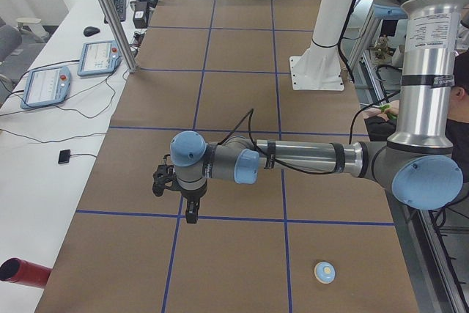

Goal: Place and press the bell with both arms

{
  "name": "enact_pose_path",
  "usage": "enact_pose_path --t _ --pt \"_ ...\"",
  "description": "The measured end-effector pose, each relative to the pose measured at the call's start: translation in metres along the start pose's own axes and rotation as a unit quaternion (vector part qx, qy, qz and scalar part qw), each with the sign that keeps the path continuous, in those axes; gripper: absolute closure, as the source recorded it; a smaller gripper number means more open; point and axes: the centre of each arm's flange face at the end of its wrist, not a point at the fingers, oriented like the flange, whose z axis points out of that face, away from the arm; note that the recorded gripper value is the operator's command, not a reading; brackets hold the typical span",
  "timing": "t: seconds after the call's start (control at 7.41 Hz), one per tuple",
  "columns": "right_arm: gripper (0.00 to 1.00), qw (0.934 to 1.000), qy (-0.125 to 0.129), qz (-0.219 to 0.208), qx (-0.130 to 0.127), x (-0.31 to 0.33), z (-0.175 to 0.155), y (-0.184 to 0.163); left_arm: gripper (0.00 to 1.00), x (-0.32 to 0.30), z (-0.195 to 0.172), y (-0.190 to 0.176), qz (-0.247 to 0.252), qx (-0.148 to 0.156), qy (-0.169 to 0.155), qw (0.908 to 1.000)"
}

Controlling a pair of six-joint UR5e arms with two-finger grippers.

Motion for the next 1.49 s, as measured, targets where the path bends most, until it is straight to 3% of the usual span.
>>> enact_pose_path --t 0.81,1.22,1.49 --pt "0.0 1.0 -0.004 -0.003 0.002 -0.001 0.0 -0.001 0.0 0.001 -0.004 -0.002 0.002 0.004 -0.005 1.0" --pt "0.0 1.0 -0.006 -0.004 0.003 -0.002 -0.001 -0.001 0.0 0.023 -0.038 -0.006 0.021 0.032 -0.05 0.998" --pt "0.0 0.9999 -0.009 -0.007 0.006 -0.005 -0.003 -0.002 0.0 0.062 -0.08 0.001 0.031 0.045 -0.082 0.9951"
